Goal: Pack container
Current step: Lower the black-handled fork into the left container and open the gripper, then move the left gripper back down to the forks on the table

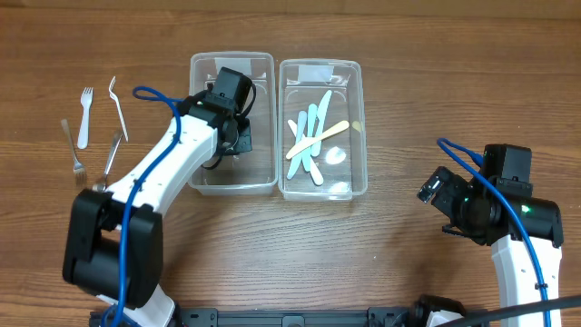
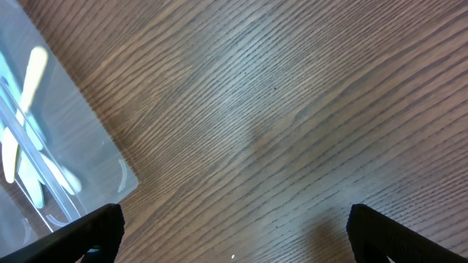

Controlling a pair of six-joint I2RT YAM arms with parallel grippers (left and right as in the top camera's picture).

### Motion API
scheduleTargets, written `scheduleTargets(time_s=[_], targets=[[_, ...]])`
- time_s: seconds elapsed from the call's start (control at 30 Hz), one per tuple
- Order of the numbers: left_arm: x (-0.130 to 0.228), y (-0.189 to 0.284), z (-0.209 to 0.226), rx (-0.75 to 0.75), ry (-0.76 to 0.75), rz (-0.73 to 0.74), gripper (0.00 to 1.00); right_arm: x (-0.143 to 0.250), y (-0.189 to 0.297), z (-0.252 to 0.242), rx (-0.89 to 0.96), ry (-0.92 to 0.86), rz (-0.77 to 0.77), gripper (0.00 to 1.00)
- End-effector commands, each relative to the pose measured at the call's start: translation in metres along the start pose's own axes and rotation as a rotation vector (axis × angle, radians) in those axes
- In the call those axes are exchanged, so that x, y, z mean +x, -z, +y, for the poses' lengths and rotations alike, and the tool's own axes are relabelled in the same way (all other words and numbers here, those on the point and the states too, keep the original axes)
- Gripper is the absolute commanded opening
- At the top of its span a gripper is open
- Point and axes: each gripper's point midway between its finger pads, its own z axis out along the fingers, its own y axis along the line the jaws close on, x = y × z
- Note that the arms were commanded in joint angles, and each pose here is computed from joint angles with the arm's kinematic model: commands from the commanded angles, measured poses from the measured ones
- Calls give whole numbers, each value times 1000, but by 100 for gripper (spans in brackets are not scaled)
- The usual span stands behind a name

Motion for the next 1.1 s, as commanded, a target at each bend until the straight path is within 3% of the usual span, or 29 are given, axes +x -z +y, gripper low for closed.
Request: scheduleTargets(time_s=[0.0, 0.07, 0.13, 0.23, 0.43, 0.63, 0.83, 0.93, 1.07], targets=[[-8, 3, -3, 7, -10, -25, 17, -1, 1, 1, -2, 7, -6, 100], [-15, 8, -5, 20, -42, -52, 35, -1, 1, 1, -2, 7, -6, 100], [-24, 19, -9, 31, -101, -84, 36, -1, 1, 1, -2, 7, -6, 100], [-44, 53, -7, 8, -168, -143, 49, -1, 1, 1, -2, 7, -6, 100], [-63, 136, 42, -94, -87, -228, 70, -1, 1, 1, -1, 7, -6, 100], [-31, 175, 136, -186, 113, -186, 79, -1, 1, 1, -1, 7, -6, 100], [18, 174, 188, -200, 238, -189, 84, -1, 1, 1, -1, 7, -6, 100], [34, 145, 188, -95, 202, -185, 94, -1, 1, 1, -2, 7, -6, 100], [51, 106, 212, -105, 254, -108, 100, -1, 1, 1, -2, 7, -6, 100]])
